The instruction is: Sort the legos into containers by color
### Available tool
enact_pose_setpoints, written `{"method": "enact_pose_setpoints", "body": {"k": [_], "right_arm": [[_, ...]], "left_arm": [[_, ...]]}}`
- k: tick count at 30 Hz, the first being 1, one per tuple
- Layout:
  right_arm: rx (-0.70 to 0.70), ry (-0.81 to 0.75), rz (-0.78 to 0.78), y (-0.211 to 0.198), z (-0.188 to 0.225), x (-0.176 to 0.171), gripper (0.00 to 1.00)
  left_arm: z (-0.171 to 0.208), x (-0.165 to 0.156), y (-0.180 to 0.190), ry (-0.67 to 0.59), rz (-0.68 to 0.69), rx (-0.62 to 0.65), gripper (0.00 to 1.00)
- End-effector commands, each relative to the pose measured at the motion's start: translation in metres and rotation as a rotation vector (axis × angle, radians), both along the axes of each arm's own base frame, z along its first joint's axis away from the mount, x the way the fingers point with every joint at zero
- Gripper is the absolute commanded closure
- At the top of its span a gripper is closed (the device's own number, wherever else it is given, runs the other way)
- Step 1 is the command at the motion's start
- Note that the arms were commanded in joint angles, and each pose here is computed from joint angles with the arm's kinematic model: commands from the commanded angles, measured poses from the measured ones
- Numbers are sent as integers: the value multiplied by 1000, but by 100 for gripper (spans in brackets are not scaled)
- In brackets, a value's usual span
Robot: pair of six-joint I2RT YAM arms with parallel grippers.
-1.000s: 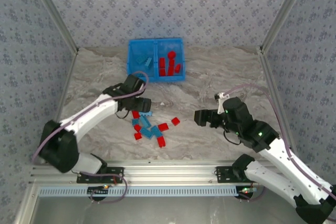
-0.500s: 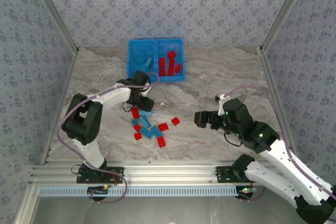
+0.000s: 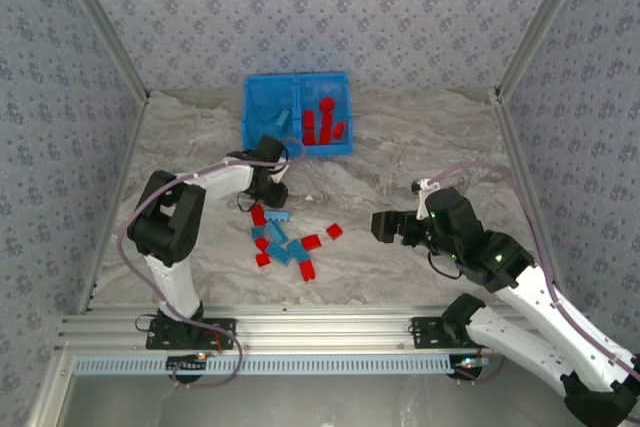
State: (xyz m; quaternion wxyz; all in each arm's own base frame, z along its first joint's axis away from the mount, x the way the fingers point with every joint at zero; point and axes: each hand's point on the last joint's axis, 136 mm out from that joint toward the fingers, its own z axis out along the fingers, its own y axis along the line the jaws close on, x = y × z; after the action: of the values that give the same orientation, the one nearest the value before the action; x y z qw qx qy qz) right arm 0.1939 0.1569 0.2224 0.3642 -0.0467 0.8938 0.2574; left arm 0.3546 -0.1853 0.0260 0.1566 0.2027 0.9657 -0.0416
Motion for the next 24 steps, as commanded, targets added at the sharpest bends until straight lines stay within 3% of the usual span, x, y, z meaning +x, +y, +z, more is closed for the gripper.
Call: {"method": "enact_pose_setpoints", "body": {"k": [1, 7, 13, 16, 24], "right_arm": [[2, -7, -29, -4, 9, 1, 0], [16, -9, -42, -4, 11, 3, 0], [36, -18, -43, 1, 12, 7, 0], [36, -11, -38, 3, 11, 8, 0], [29, 23, -61, -1, 9, 5, 0]], "left_arm": [[30, 1, -10, -57, 12, -90, 69], [122, 10, -13, -267, 55, -104, 72], [181, 53, 4, -463, 170, -69, 72], [188, 89, 9, -486, 217, -65, 72], [162, 178, 3, -434, 273, 31, 74]]}}
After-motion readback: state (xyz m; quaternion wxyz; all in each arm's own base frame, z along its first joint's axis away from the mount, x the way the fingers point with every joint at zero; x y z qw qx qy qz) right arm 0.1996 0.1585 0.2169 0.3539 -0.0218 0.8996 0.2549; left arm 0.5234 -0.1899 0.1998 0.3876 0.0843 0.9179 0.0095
